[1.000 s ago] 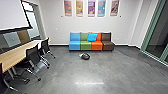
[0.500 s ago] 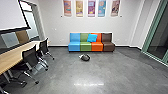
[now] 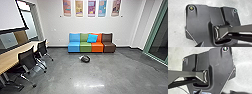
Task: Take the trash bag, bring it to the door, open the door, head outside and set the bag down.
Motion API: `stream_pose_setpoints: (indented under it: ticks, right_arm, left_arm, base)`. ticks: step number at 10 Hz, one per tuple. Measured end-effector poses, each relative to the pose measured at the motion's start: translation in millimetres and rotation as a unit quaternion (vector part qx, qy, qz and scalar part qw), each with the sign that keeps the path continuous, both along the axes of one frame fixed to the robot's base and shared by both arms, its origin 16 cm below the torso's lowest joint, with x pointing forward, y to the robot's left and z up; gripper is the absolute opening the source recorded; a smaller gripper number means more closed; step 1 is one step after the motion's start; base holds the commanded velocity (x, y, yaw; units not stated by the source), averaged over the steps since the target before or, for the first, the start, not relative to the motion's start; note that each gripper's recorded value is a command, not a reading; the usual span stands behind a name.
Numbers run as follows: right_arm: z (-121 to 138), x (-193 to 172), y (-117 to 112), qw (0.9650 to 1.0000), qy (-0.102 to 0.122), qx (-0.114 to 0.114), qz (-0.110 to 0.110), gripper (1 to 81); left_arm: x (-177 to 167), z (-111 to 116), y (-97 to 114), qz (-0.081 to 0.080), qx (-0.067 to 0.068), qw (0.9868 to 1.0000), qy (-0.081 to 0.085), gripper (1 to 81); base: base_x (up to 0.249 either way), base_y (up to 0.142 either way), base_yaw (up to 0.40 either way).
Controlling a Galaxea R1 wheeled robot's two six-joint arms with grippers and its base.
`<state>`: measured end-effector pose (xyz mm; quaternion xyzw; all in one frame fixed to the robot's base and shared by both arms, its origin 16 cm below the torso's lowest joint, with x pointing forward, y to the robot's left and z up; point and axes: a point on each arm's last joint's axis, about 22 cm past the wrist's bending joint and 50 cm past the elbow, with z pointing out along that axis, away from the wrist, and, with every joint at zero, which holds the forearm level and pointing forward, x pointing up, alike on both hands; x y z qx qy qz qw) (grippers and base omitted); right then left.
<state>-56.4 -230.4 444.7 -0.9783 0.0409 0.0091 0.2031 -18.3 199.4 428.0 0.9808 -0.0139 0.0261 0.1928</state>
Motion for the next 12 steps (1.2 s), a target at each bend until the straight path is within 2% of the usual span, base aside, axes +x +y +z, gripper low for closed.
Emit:
stream_pose_setpoints:
  ticks: [8, 10, 12]
  right_arm:
    - [0.1, -0.2, 14.6, 1.0000, 0.000, 0.008, 0.000, 81.1]
    - [-2.3, -0.3, 6.2, 1.0000, 0.000, 0.000, 0.000, 81.1]
    - [-7.3, -0.6, -13.4, 0.9998, 0.000, -0.020, 0.001, 81.1]
  left_arm:
    - [-0.1, 0.1, -2.3, 0.000, -0.001, 1.0000, 0.000, 81.1]
    - [-0.6, 0.0, -1.8, 0.000, -0.001, 1.0000, 0.001, 81.1]
    - [-1.4, -0.9, 1.6, 0.000, 0.003, 1.0000, 0.003, 81.1]
  base:
    - [0.190, 0.000, 0.000]
    - [0.191, 0.000, 0.000]
    - [0.191, 0.000, 0.000]
